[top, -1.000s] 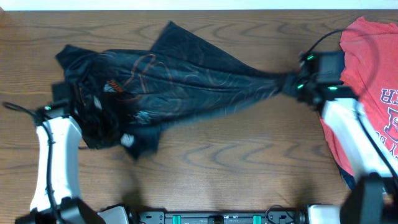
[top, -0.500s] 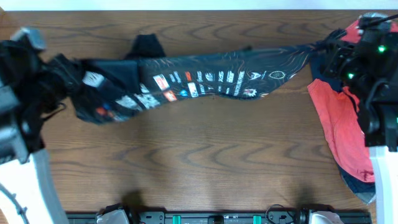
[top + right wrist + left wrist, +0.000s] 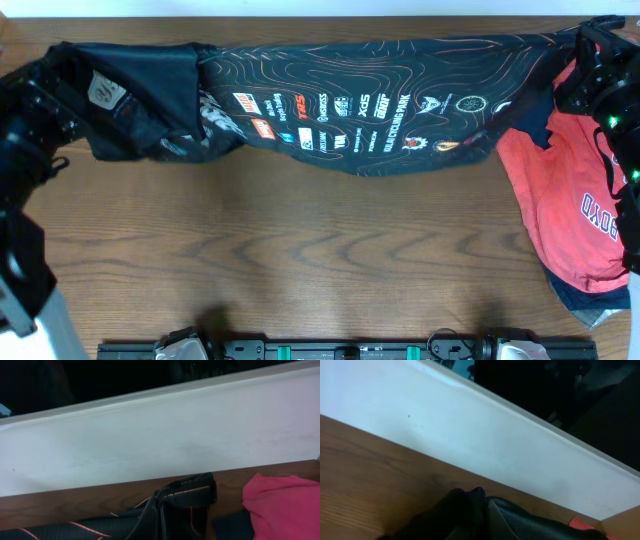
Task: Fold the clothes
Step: 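Lift the black shirt with both grippers and stretch it toward the back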
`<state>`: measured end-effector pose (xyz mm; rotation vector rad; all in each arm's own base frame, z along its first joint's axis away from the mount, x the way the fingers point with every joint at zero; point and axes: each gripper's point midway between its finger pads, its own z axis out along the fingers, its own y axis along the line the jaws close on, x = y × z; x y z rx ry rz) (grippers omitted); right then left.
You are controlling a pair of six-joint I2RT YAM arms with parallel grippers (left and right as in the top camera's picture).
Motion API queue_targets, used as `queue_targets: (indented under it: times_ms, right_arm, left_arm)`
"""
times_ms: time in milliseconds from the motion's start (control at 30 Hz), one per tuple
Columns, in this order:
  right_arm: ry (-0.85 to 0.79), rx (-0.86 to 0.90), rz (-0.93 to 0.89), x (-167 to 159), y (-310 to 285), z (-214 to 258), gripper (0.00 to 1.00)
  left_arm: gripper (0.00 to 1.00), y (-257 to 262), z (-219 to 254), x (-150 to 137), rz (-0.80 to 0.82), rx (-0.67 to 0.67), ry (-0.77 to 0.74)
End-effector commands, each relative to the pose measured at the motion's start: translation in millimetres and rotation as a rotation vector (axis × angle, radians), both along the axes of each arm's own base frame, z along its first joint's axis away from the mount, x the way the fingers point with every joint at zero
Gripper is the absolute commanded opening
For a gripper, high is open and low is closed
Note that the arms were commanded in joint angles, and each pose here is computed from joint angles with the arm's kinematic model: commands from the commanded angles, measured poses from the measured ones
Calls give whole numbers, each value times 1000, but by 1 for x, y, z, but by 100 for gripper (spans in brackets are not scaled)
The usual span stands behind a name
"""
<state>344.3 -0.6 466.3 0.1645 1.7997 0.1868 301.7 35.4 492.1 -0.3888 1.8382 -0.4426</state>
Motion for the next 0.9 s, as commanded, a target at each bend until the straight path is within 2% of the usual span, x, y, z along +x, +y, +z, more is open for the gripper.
queue_targets:
  times_ms: [0, 200, 300, 400, 533, 633, 733, 867]
  right_arm:
    - [40, -44, -85, 14, -19, -11, 1]
    - [190, -39, -72, 65, -20, -67, 1]
    - [245, -32, -55, 103, -19, -102, 1]
    - [208, -25, -45, 142, -18, -116, 1]
    - [17, -5, -60, 185, -22, -93, 1]
    - [-132, 19, -106, 194, -30, -59, 1]
    - [-277, 49, -141, 190, -39, -14, 1]
    - [-401, 49, -152, 175, -45, 48, 1]
  left_arm:
    - [6, 19, -18, 23, 43, -17, 61]
    - [6, 28, -62, 69, 18, -64, 188]
    - [6, 27, -87, 101, -12, -77, 234]
    - [6, 25, -101, 144, -48, -63, 207]
    - [6, 25, -91, 205, -59, -82, 46]
    - [5, 27, -59, 236, -38, -204, -130]
    - [6, 30, -6, 243, -40, -353, -342]
    - [6, 34, 64, 225, -62, -382, -618]
